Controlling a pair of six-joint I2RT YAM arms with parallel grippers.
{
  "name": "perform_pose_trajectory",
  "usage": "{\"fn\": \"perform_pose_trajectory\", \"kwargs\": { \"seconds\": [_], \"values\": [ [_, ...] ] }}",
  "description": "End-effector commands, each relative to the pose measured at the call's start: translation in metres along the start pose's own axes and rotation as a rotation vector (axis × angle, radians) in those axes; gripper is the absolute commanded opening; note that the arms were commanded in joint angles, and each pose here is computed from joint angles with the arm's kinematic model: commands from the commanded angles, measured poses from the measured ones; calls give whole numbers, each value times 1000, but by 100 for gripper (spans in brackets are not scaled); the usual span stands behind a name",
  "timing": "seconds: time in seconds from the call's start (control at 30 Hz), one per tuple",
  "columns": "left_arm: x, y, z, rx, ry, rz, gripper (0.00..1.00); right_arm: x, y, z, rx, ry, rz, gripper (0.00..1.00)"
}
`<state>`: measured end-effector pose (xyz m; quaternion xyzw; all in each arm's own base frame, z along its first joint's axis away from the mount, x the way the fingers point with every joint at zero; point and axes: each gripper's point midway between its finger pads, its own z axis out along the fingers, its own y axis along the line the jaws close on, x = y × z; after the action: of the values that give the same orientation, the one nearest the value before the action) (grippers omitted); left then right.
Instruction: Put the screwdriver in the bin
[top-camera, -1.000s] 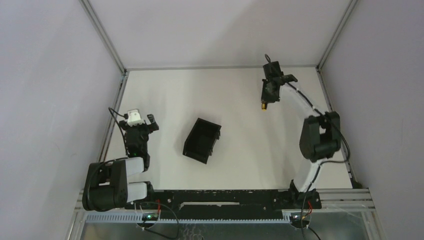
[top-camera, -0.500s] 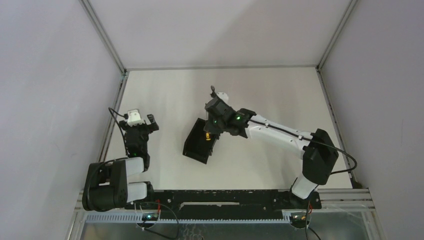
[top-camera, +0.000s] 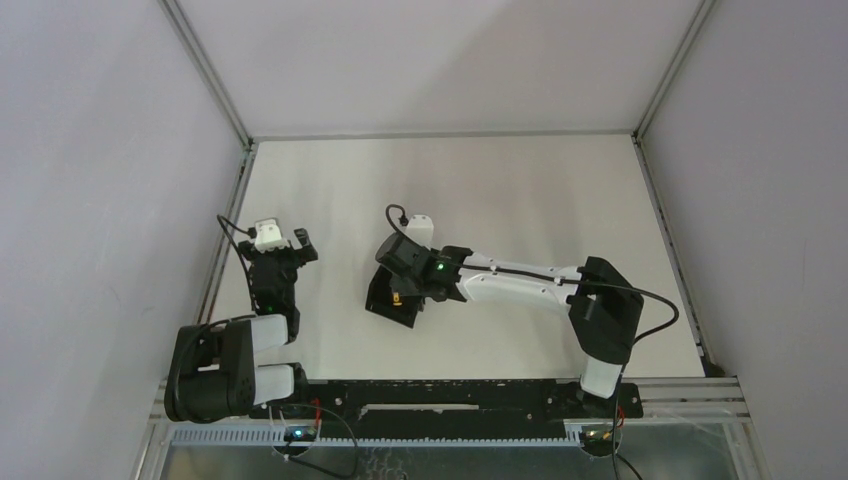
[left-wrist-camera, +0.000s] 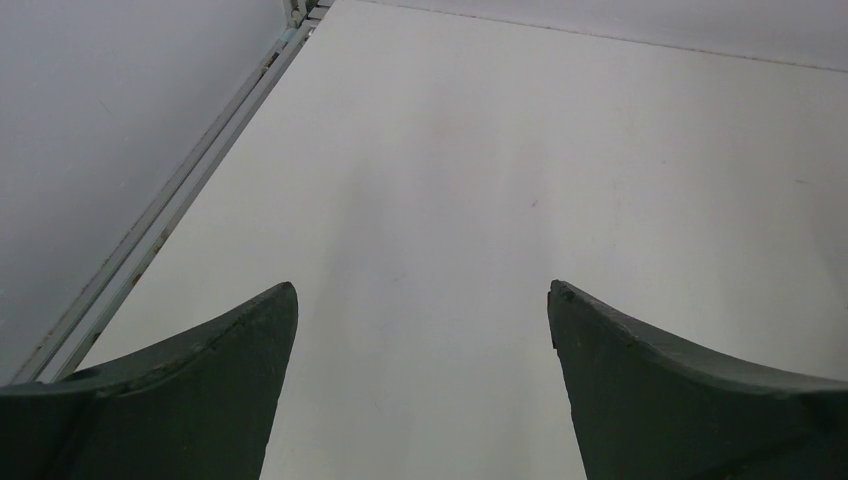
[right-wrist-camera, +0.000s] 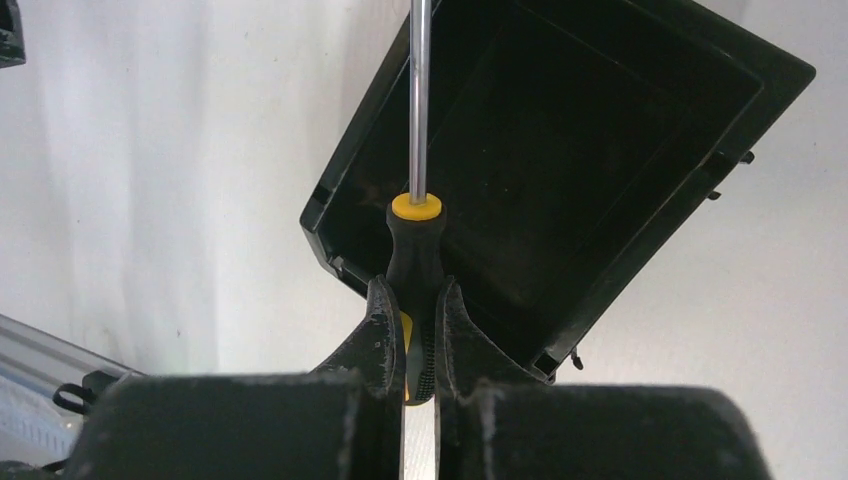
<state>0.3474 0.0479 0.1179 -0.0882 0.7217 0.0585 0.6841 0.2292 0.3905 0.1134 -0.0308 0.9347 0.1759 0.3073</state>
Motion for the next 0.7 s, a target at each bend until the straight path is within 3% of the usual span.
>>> {"fn": "perform_pose_trajectory", "kwargs": {
  "seconds": [0.0,0.17,0.43,0.67],
  "values": [
    [-19,-1,6,-3,-56,12,100,-6,2,3,22,-54,58,1],
    [-19,-1,6,-1,-56,12,100,1,-4,8,46,-26,66,20],
    [-19,-1,6,-2,-55,12,100,11,-8,15,59,21,77,30],
    [-19,-1,6,-3,-54,12,100,14,-10,16,63,42,85,55]
  ]
}}
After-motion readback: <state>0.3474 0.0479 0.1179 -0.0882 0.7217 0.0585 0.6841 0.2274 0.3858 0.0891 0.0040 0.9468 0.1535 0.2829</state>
